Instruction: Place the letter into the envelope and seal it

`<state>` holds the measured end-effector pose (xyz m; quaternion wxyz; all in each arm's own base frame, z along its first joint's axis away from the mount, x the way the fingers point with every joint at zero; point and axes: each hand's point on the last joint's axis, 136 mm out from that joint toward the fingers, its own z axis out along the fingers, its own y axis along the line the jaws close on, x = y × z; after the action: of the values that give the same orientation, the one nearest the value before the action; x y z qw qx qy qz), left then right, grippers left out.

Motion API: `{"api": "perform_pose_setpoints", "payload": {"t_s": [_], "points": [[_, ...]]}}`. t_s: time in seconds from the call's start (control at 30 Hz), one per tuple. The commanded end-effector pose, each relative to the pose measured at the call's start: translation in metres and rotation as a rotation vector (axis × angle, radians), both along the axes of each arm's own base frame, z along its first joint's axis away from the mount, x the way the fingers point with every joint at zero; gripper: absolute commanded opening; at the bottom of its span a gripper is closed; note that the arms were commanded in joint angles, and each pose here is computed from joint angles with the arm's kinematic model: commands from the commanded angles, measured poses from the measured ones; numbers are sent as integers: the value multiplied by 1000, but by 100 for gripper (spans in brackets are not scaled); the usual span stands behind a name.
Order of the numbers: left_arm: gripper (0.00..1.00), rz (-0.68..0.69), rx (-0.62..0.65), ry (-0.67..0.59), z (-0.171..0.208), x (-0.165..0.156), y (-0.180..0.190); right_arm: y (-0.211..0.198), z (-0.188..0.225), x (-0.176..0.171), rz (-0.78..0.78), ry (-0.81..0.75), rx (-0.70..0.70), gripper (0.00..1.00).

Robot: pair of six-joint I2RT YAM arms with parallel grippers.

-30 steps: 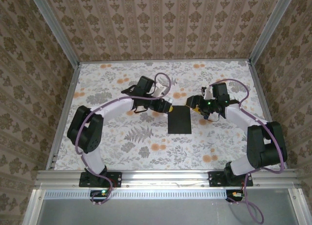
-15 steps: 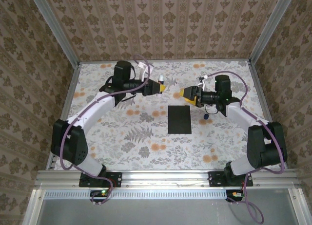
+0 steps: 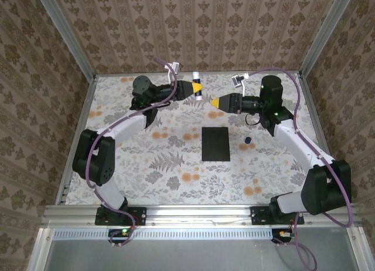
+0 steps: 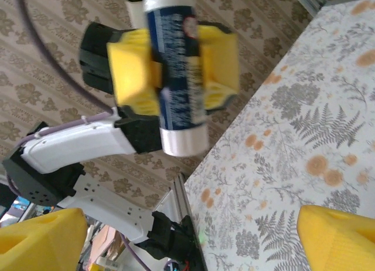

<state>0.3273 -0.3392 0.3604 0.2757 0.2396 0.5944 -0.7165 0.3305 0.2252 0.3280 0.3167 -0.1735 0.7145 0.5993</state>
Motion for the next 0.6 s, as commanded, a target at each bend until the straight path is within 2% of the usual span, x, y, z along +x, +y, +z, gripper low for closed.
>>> {"api": "perform_pose_setpoints", "payload": {"t_s": [0.0, 0.43, 0.57], "points": [[0, -19, -81, -48, 25, -11, 6, 8, 23, -4, 24, -83, 10, 92], [0, -15, -114, -36, 32, -15, 1, 30, 32, 6, 58, -109, 6, 84], [0, -22, -130, -27, 34, -18, -3, 35, 34, 6, 70, -114, 7, 77]]}}
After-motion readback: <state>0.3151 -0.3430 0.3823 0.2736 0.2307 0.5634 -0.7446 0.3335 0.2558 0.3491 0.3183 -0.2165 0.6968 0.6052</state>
